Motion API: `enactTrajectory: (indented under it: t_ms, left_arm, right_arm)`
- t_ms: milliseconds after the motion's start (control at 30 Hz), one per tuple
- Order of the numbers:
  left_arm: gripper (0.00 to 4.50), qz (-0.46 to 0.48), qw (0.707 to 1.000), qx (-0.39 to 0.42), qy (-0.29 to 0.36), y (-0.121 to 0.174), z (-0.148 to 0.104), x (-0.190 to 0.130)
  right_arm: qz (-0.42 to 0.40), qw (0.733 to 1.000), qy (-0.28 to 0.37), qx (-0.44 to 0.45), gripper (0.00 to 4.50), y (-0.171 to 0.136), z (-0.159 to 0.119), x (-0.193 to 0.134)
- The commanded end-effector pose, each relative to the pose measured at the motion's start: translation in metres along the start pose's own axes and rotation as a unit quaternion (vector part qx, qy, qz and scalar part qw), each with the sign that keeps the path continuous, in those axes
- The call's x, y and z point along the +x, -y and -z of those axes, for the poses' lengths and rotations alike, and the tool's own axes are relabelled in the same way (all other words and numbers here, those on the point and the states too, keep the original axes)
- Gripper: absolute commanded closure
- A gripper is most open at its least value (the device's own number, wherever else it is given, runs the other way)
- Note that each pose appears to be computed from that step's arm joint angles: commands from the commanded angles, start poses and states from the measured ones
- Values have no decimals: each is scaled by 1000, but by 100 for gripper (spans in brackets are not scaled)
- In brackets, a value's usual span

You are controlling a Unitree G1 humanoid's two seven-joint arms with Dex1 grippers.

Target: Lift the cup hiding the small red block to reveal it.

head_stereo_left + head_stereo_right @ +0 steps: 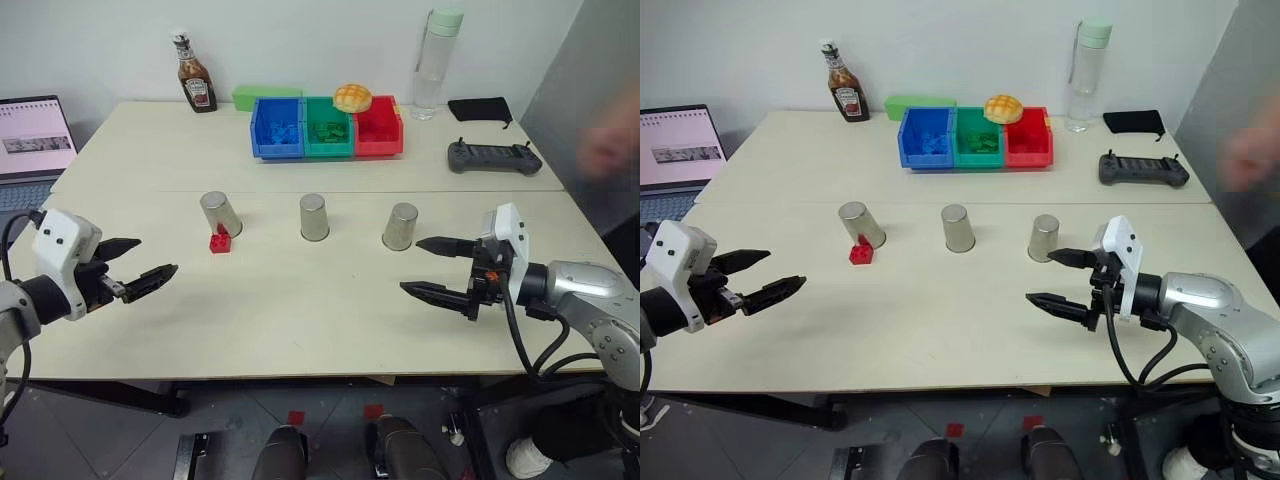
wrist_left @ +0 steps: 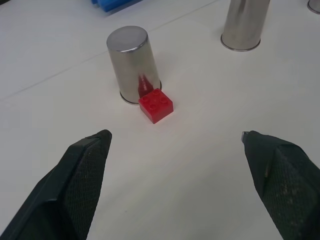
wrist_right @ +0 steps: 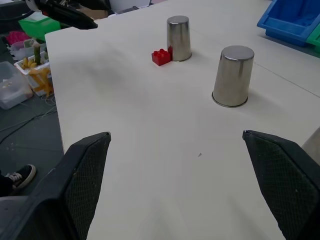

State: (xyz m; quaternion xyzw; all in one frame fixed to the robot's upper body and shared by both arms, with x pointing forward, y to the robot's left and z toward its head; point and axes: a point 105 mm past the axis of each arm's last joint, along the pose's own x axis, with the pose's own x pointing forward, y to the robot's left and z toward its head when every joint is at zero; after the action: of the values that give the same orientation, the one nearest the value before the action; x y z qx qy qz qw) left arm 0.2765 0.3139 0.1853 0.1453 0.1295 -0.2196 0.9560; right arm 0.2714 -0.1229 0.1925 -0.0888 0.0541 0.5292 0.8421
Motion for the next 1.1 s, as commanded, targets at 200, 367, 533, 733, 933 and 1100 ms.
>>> enactTrajectory:
  t_ms: [200,367,533,733,933,1100]
  left_arm:
    - [7,-16,1000,18,17,-8,-13,-6]
    - [7,-18,1000,20,14,-10,-12,-6]
    - [7,-20,999,23,13,-11,-12,-6]
    - [7,-20,999,24,11,-11,-11,-7]
    - [7,-18,999,25,8,-11,-10,-7]
    - [7,-19,999,26,7,-11,-10,-8]
  right_arm:
    - [-3,1000,10,-14,0,-5,-10,-2]
    - [-2,1000,12,-15,0,-5,-11,0]
    - [-2,1000,12,-16,0,-5,-11,1]
    - [-4,1000,10,-17,0,-5,-9,1]
    - [-7,1000,10,-17,0,-5,-9,2]
    - [-8,1000,10,-18,0,-5,-10,3]
